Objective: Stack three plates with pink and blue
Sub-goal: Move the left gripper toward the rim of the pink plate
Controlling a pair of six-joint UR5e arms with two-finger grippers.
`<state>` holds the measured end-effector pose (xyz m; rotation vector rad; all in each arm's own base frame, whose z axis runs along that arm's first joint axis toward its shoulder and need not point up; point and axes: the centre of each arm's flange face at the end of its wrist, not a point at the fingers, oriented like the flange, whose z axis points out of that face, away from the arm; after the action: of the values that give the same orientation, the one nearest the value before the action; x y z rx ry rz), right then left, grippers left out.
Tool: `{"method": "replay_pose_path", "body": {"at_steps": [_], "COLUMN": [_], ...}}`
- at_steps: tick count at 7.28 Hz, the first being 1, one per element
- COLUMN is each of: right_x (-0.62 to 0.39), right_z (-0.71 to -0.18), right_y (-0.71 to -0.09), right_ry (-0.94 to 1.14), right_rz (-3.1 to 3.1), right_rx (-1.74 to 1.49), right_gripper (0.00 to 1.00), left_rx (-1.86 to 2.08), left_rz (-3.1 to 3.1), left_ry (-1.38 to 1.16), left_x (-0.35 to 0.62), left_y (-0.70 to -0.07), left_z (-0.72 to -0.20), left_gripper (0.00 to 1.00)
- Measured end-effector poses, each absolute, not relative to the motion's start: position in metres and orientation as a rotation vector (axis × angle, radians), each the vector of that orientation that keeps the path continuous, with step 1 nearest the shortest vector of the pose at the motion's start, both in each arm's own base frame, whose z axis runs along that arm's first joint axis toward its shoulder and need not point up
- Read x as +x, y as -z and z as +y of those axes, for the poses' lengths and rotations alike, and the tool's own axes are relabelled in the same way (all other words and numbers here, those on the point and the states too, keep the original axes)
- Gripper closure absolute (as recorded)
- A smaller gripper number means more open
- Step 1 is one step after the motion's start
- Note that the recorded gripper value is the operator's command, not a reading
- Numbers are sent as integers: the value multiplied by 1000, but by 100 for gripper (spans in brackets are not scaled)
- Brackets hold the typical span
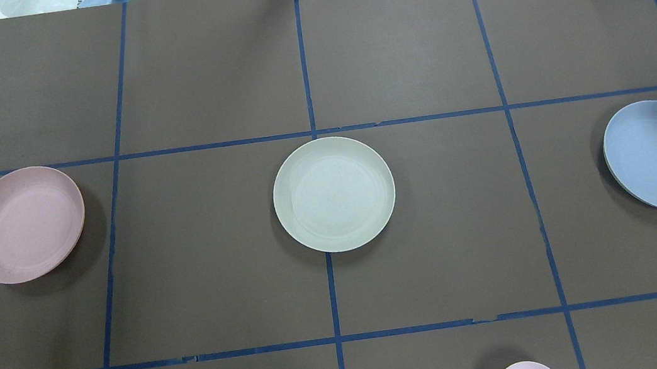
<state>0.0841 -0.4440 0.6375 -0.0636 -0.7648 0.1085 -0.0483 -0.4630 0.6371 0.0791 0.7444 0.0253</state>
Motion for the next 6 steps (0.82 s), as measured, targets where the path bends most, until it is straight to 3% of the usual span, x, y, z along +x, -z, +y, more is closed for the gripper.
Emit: {"method": "replay_pose_path", "body": {"at_steps": [6], "right_x": [84], "right_z": [-450], "right_y": [-631], "right_ry": [-101], "right_rz": [-769], "right_rx": [-46], "right_gripper": [0], "left_rx": [124], "left_rz": [756], "left_ry": [-46], "left_x": [-47], "left_y": [-623], "left_z": [-471], "left_gripper": [0]}}
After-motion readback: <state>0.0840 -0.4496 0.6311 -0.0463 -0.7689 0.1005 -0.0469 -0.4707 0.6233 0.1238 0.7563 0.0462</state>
